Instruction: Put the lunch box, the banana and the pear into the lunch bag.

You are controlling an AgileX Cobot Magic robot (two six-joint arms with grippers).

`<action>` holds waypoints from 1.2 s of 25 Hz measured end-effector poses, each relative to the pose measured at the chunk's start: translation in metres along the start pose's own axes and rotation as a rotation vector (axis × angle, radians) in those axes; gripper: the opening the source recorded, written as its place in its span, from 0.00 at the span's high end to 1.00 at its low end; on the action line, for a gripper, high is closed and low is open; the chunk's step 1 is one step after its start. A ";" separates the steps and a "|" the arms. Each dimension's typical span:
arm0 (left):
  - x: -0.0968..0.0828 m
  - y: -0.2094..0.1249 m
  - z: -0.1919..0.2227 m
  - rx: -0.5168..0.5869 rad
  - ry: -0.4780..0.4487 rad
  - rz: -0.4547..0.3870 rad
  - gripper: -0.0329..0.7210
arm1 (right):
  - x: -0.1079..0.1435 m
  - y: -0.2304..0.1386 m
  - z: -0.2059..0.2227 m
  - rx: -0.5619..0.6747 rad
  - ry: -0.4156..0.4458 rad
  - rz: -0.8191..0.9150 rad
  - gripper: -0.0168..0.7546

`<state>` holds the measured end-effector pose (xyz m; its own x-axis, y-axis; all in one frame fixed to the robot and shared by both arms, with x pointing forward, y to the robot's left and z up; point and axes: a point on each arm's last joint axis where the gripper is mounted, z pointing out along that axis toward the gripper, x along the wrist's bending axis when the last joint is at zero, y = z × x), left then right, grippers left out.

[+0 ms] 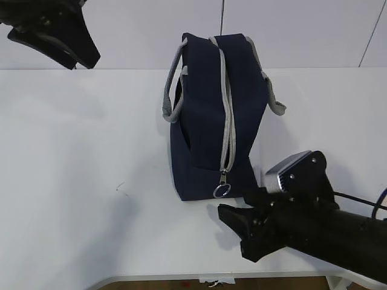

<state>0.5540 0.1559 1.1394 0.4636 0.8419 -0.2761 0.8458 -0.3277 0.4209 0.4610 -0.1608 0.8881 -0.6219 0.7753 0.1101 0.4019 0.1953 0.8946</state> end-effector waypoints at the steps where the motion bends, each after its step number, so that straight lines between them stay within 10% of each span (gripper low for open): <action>1: 0.000 0.000 0.000 0.000 0.000 0.000 0.55 | -0.001 0.000 0.002 0.000 0.000 0.000 0.36; 30: 0.000 0.000 0.000 0.000 0.000 0.000 0.55 | 0.003 0.010 0.023 -0.046 0.089 -0.048 0.36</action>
<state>0.5540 0.1559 1.1394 0.4636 0.8419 -0.2761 0.8458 -0.3277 0.4209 0.4790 -0.1428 0.8877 -0.6979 0.7088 0.1025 0.3399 0.2019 0.9185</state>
